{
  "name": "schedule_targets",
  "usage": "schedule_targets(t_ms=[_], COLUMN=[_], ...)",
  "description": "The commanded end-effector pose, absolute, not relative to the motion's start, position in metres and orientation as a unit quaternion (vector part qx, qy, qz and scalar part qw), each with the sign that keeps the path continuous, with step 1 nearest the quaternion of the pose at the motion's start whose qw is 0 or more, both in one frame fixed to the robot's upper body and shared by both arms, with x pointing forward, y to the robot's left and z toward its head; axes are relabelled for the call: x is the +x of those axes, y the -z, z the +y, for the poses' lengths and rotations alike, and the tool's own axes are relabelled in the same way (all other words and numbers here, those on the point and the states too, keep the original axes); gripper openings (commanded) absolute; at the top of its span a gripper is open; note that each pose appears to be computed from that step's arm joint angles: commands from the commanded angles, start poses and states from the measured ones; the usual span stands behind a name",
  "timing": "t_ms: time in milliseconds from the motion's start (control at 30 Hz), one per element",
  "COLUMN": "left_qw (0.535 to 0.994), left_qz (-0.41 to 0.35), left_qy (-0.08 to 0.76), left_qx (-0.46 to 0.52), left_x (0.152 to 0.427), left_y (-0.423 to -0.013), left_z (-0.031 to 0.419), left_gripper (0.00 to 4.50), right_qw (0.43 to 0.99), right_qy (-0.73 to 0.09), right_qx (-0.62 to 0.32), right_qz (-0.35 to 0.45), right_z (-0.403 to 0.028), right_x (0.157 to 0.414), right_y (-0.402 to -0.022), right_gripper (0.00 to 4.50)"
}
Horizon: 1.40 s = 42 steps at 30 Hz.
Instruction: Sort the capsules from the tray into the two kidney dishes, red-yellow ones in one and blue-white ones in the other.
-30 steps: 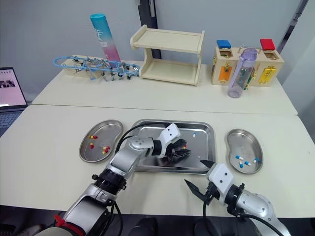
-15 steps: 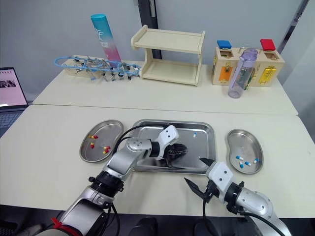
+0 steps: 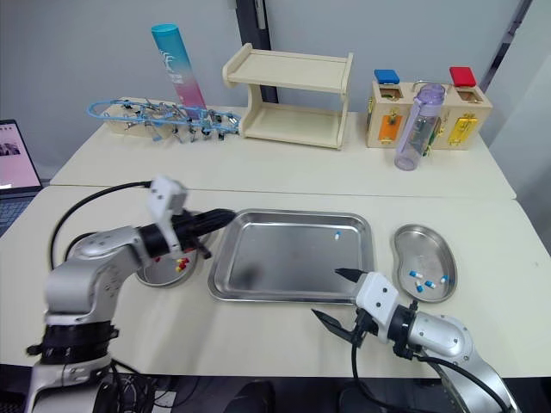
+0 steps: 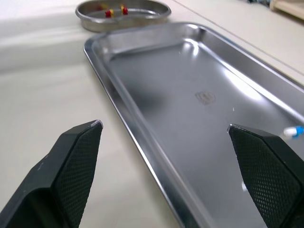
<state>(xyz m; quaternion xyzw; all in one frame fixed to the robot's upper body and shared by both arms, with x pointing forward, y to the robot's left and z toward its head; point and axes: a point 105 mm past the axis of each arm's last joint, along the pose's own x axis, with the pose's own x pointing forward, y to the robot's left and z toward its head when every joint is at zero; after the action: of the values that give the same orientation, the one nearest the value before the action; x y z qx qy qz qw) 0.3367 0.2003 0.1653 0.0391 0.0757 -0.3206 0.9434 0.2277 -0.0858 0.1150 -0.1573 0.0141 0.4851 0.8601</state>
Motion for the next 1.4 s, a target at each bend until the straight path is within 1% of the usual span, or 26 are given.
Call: schedule_targets(t_ms=[33, 133, 267, 300, 400, 500, 667, 800, 900, 1033, 1100, 1167, 1267, 1333, 1367, 1400], left_qw=[0.972, 0.982, 0.990, 0.991, 0.990, 0.990, 0.989, 0.989, 0.992, 0.995, 0.996, 0.995, 0.991, 0.987, 0.986, 0.985], left_qz=[0.050, 0.069, 0.070, 0.069, 0.075, 0.074, 0.076, 0.069, 0.047, 0.035, 0.044, 0.074, 0.109, 0.137, 0.143, 0.146], left_qy=[0.222, 0.159, 0.103, 0.096, 0.111, 0.115, 0.125, 0.120, 0.111, 0.090, 0.066, 0.028, 0.008, -0.010, -0.016, -0.019], left_qx=[0.057, 0.073, 0.064, 0.057, 0.039, 0.036, 0.038, 0.042, 0.040, 0.039, 0.047, 0.055, 0.072, 0.085, 0.086, 0.086], left_x=[0.333, 0.324, 0.319, 0.318, 0.316, 0.315, 0.313, 0.308, 0.301, 0.292, 0.283, 0.270, 0.256, 0.242, 0.237, 0.234], left_y=[-0.176, -0.162, -0.150, -0.148, -0.143, -0.146, -0.153, -0.162, -0.173, -0.182, -0.179, -0.168, -0.152, -0.139, -0.136, -0.134], left_z=[0.244, 0.272, 0.285, 0.286, 0.279, 0.279, 0.283, 0.293, 0.305, 0.323, 0.343, 0.371, 0.389, 0.404, 0.410, 0.413], left_gripper=[0.06, 0.06, 0.06, 0.06, 0.06, 0.78, 2.35, 2.35, 2.35, 2.35, 2.35, 2.35, 2.35, 2.35, 2.35, 2.72], right_qw=[0.848, 0.840, 0.831, 0.831, 0.830, 0.829, 0.831, 0.833, 0.834, 0.836, 0.842, 0.853, 0.855, 0.860, 0.860, 0.859], right_qy=[-0.508, -0.520, -0.532, -0.532, -0.533, -0.535, -0.531, -0.528, -0.527, -0.521, -0.504, -0.474, -0.451, -0.412, -0.400, -0.395], right_qx=[-0.150, -0.153, -0.162, -0.163, -0.163, -0.164, -0.164, -0.164, -0.166, -0.174, -0.191, -0.218, -0.247, -0.280, -0.291, -0.297], right_qz=[-0.009, -0.013, -0.009, -0.009, -0.010, -0.009, -0.006, -0.004, -0.006, -0.009, -0.001, 0.026, 0.065, 0.109, 0.124, 0.132], right_z=[-0.076, -0.073, -0.072, -0.073, -0.073, -0.073, -0.075, -0.078, -0.079, -0.088, -0.110, -0.146, -0.183, -0.229, -0.245, -0.254], right_x=[0.227, 0.230, 0.233, 0.234, 0.236, 0.235, 0.235, 0.233, 0.232, 0.229, 0.226, 0.224, 0.219, 0.218, 0.216, 0.214], right_y=[-0.127, -0.128, -0.126, -0.126, -0.126, -0.127, -0.127, -0.126, -0.127, -0.132, -0.138, -0.144, -0.143, -0.144, -0.145, -0.145], right_gripper=[4.50, 4.50, 4.50, 4.50, 4.50, 4.50, 4.50, 4.50, 4.50, 4.50, 4.50, 4.50, 4.50, 4.50, 4.50, 4.50])
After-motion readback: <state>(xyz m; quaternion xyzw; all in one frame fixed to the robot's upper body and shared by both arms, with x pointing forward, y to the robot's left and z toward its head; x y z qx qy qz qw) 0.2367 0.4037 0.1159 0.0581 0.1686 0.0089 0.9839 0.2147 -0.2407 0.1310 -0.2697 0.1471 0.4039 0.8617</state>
